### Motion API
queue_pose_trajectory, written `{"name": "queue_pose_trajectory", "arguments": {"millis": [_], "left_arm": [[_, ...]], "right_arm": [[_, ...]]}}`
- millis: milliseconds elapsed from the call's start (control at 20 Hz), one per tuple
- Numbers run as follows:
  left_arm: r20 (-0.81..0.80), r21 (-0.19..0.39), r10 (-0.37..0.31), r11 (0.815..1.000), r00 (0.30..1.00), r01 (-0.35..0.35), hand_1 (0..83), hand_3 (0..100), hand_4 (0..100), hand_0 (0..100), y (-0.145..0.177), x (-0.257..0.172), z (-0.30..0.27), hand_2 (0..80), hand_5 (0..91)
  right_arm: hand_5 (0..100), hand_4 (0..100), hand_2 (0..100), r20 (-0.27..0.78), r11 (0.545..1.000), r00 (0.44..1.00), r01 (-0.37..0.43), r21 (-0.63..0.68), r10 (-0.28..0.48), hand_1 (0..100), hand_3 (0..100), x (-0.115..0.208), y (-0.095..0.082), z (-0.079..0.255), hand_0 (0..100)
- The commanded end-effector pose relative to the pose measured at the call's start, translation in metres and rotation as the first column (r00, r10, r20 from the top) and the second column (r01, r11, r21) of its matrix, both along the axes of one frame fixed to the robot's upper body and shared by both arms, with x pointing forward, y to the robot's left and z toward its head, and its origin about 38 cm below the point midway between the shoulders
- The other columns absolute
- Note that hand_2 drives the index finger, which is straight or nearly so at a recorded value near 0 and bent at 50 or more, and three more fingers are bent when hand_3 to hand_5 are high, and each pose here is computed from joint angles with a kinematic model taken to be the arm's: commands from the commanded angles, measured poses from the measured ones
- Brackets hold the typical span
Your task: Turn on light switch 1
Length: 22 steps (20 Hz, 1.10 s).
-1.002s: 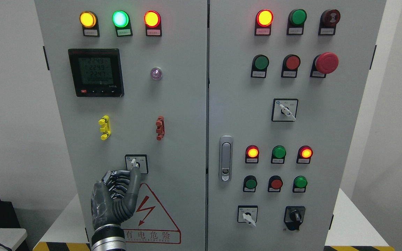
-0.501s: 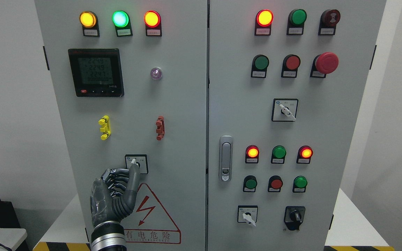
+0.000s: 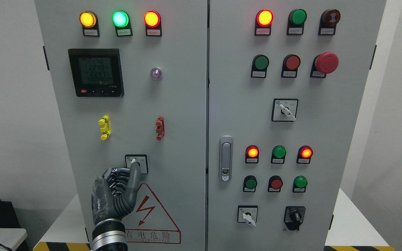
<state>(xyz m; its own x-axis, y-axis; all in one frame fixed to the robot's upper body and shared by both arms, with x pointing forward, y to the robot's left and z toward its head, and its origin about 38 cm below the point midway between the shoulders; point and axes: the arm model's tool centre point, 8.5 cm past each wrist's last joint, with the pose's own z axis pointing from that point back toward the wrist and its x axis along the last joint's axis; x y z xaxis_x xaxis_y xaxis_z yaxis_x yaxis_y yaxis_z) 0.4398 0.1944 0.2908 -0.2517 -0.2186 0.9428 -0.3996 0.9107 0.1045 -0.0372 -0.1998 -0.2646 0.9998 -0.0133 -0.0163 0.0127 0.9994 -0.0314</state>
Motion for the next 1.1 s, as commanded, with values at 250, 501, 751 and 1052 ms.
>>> {"name": "queue_pose_trajectory", "arguments": {"millis": [250,501,751,1052], "left_arm": [[-0.007,0.007,-0.013,1.0,1.0,0.013,35.4,77,82,23,-0.0049,0.0003,-0.0004,55.9,77.8],[-0.017,0.009,-0.009,1.0,1.0,0.009,34.6,77,82,23,-0.0047,0.001,-0.0011,56.5,77.6],[-0.03,0.009,-0.003,1.0,1.0,0.004,34.5,77,82,23,-0.0048,0.0035,0.0038,56.7,77.2],[-0.028,0.01,-0.002,1.0,1.0,0.002,34.0,77,82,22,-0.0048,0.004,0.0056,57.1,76.9]], "right_arm": [[0,0,0,-0.002,1.0,1.0,0.008,0.0,-0.008,39,0,-0.0004,0.0,0.0,12],[0,0,0,0.0,1.0,1.0,0.008,0.002,-0.008,39,0,0.0005,0.001,0.0,12],[0,0,0,-0.002,1.0,1.0,0.008,0.0,-0.008,39,0,-0.0004,0.0,0.0,12],[0,0,0,0.0,1.0,1.0,0.008,0.002,-0.008,39,0,0.0005,0.001,0.0,12]]}}
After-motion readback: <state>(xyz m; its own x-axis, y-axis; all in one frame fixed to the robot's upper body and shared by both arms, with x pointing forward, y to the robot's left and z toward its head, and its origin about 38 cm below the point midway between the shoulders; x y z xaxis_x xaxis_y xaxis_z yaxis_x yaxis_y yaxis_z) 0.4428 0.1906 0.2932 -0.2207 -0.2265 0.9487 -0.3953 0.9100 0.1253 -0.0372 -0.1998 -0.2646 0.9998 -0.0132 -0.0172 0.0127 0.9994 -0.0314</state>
